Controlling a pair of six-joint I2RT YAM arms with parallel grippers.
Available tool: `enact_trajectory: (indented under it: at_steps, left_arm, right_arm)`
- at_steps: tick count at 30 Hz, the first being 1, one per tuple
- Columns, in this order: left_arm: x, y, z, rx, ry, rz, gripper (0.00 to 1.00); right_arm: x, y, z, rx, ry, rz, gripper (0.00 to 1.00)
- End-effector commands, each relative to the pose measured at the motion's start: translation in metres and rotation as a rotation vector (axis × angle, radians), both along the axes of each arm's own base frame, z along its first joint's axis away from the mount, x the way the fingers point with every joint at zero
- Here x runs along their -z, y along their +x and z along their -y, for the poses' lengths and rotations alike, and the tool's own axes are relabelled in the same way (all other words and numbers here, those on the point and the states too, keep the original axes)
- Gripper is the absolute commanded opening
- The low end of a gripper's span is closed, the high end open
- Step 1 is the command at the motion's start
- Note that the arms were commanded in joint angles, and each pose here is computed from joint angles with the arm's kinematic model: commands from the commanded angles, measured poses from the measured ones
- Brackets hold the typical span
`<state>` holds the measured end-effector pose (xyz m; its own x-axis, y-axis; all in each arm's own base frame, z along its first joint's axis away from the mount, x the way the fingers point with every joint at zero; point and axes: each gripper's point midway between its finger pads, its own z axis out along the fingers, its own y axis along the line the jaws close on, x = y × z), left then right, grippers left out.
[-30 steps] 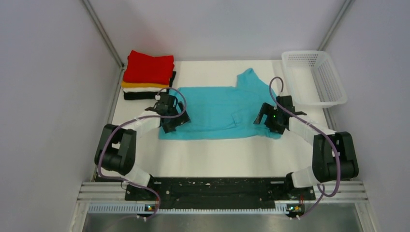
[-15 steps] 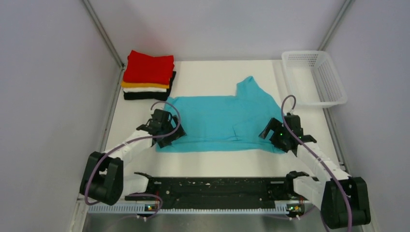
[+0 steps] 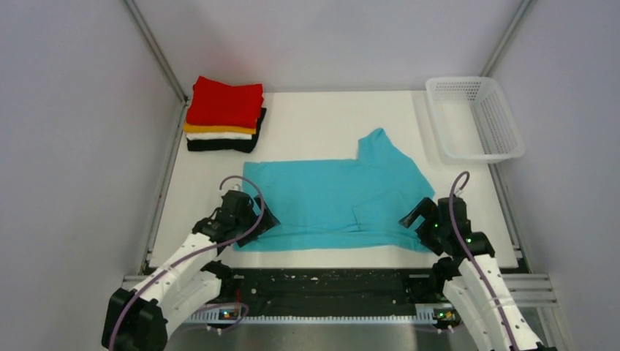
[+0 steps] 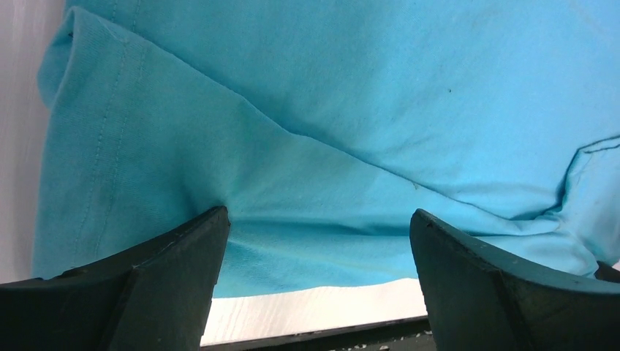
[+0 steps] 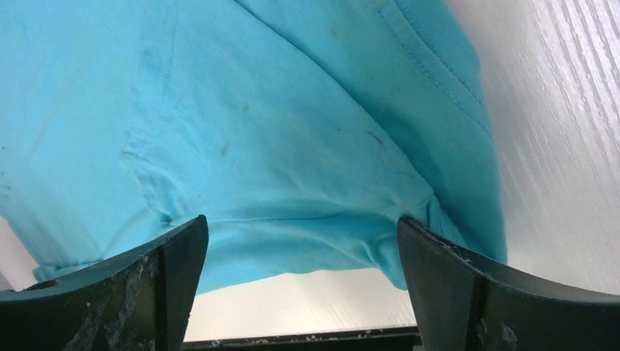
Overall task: Fold and stack the t-shirts
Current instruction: Fold the flattened tshirt in 1/3 of the way
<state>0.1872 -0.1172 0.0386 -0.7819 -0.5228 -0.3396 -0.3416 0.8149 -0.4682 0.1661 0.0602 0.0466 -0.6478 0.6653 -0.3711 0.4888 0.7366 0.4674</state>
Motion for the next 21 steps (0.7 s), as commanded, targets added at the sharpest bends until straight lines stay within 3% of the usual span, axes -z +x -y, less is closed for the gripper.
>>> enact_trajectory:
  at_steps: [1,6,11,16,21]
  left_arm:
    - [0.014,-0.030,-0.007,-0.009,0.011,-0.078,0.99]
    - [-0.005,-0.019,-0.020,-0.036,0.080,-0.010,0.99]
    - [-0.050,0.007,-0.026,-0.054,0.125,0.097,0.99]
    - [-0.093,0.048,-0.031,-0.106,0.181,0.227,0.99]
    - [-0.115,0.103,-0.056,-0.188,0.326,0.244,0.99]
  right_arm:
    - [0.003,-0.015,0.003,0.021,-0.012,-0.057,0.99]
    - [-0.004,-0.016,0.005,0.010,-0.047,-0.051,0.99]
    - [-0.052,-0.003,0.006,0.002,-0.050,0.069,0.99]
    - [-0.107,0.035,0.005,-0.065,-0.114,0.164,0.99]
    - [-0.137,0.098,-0.004,-0.108,-0.144,0.308,0.99]
